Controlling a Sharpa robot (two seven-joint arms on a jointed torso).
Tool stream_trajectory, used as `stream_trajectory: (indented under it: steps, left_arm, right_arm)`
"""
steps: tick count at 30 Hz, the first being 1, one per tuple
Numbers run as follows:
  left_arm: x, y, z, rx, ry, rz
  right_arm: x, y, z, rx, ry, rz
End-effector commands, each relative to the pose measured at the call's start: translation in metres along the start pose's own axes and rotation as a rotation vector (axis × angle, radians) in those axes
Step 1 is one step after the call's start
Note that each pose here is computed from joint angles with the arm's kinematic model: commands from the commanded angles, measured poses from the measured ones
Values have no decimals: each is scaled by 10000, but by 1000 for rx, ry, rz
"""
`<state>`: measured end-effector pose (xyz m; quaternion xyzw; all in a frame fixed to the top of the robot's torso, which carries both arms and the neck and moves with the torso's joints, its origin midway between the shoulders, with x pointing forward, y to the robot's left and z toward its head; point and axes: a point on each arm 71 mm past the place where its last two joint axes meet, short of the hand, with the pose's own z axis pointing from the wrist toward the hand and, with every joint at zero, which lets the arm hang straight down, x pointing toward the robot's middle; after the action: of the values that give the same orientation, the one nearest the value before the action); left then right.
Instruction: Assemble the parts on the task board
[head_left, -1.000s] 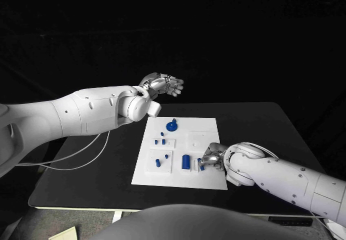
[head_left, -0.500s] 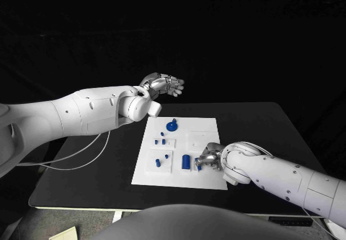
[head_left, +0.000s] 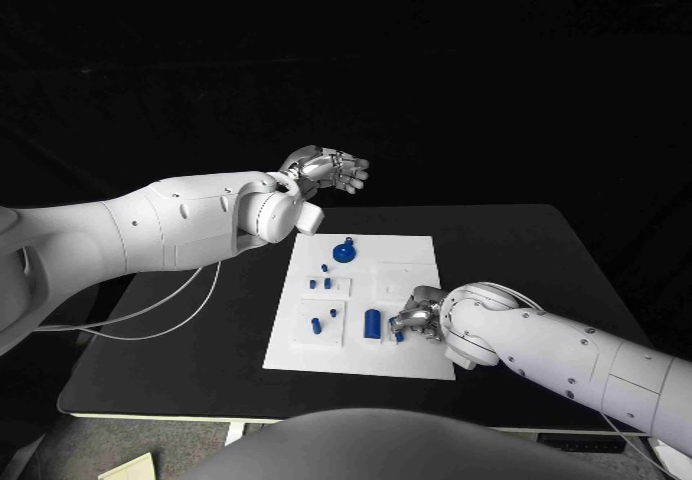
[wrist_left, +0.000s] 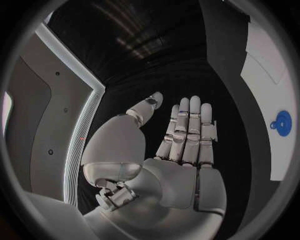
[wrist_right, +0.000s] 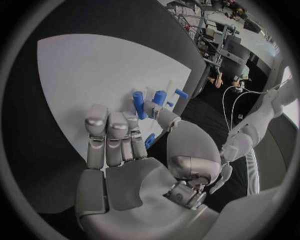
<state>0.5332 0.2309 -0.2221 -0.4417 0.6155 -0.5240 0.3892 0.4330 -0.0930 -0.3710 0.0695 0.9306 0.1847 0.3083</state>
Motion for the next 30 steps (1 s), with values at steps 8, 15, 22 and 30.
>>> stream_trajectory:
  steps: [8,15,22,30]
  left_arm:
    - [31,-13,7,5,16,0]
    - [34,-13,8,4,19,2]
    - [32,-12,8,4,17,3]
    - [33,-13,8,4,18,3]
  right_arm:
    - [34,8,19,-5,14,-19]
    - [43,13,17,-9,25,-24]
    - [47,20,14,-14,27,-23]
    - [52,31,11,-21,28,-23]
